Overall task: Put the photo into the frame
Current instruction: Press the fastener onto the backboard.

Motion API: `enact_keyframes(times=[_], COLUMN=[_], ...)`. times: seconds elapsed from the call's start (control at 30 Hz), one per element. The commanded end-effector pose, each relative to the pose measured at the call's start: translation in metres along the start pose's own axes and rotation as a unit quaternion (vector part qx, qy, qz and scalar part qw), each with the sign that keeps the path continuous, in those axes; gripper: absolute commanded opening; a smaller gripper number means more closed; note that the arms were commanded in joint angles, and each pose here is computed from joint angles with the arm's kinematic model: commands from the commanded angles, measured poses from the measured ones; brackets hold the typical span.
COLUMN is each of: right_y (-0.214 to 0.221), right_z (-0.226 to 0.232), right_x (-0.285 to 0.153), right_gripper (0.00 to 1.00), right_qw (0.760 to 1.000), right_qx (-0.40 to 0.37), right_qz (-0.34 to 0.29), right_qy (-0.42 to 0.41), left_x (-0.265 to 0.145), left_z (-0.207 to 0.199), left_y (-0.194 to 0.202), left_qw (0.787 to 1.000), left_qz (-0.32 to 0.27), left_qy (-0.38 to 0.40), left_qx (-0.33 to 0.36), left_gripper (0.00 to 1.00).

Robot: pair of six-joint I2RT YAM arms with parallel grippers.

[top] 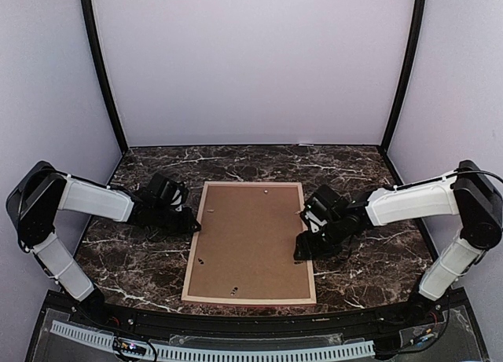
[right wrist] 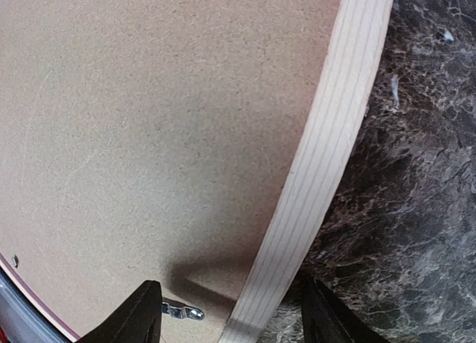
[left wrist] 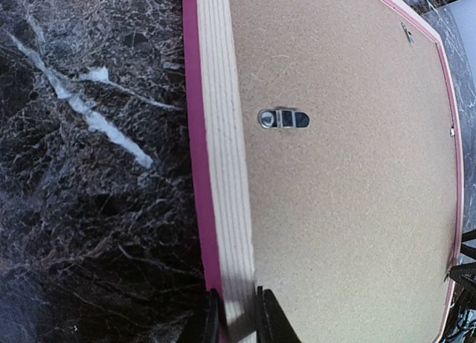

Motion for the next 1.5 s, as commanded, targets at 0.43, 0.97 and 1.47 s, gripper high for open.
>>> enact_keyframes(times=[0.43,0.97,1.47], right_y=[0.017,0.03,0.041], right_z=[0.008,-0.003,-0.004], right_x=[0.009,0.005,-0.004], right_gripper=[0.63,0.54,0.48], right_qw=[0.994,0.986,0.982], right_qx=[-0.079,-0.11,-0.137], right_qz=[0.07,0.108,0.119], right_qy=[0.024,0.057,0.043], left_x=[0.006,0.005,0.003], left_z=[0.01,0.01,0.011], left_y=[0.021,0.021,0.021], left_qw=[0.999,0.999,0.999], left_qz=[0.04,0.039,0.037], left_qy=[-0.009,-0.01,-0.01], left_qx=[0.002,0.004,0.005], left_gripper=[0.0,0.0,0.0])
Point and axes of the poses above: each gripper's point midway between its finger pads, its own x axis out along the fingers, its own z axis along the line the jaws close on, y = z × x, the point moved 5 cm from there along -x, back along the fingers, and after that the axes turned 12 degrees about -x, right-handed, at the moved point
